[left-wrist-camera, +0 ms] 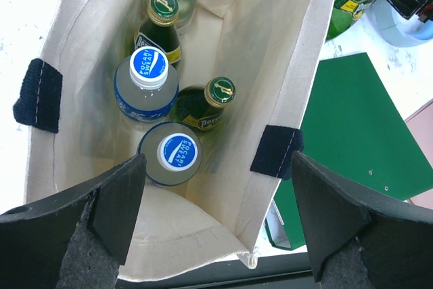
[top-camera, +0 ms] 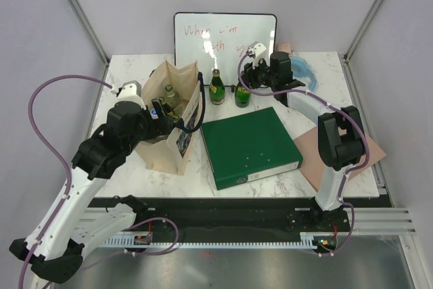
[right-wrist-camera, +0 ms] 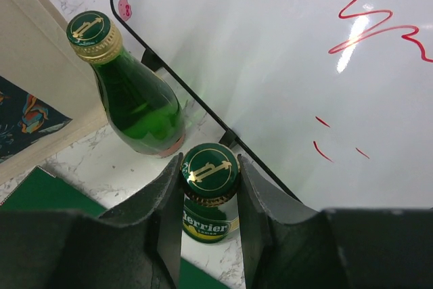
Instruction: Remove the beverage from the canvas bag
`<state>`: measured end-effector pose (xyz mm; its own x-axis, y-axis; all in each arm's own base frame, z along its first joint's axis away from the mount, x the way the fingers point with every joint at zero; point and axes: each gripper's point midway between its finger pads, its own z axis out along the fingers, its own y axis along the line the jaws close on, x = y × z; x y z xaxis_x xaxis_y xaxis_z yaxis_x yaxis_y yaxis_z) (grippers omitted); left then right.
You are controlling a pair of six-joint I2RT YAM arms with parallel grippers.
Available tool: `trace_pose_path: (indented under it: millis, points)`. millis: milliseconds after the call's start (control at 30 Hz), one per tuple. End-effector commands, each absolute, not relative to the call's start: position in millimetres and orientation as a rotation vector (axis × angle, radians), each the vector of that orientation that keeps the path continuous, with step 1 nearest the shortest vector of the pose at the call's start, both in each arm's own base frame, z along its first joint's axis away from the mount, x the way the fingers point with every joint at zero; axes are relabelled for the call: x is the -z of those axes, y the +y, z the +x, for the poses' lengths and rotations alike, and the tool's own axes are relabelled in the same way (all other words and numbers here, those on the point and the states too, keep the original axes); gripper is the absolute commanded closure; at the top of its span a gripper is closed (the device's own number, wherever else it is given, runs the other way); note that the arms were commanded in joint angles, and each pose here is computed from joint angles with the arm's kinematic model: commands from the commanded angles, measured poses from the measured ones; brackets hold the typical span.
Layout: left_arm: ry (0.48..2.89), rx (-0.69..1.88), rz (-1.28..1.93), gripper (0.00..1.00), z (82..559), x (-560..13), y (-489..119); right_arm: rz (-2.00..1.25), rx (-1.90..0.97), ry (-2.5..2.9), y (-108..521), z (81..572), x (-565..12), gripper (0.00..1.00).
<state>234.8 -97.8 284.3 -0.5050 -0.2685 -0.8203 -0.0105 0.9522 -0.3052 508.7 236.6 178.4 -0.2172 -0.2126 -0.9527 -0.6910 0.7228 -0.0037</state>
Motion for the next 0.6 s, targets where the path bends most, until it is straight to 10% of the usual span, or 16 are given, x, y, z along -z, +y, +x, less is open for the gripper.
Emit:
trace_pose_path:
  millis: [0,267,567]
  points:
    - [2.037,0.303,-0.244,0.07,241.2,-300.9,-93.3,-0.743,-0.503,1.516,245.4,514.7,-249.5,0.68]
    - [2.018,0.269,-0.254,0.07,251.1,-311.5,-92.0,-0.739,-0.467,1.538,235.0,504.7,-258.1,0.1]
    - [2.092,0.159,-0.293,0.1,263.2,-295.2,-84.9,-0.833,-0.491,1.613,220.3,459.8,-293.4,0.02]
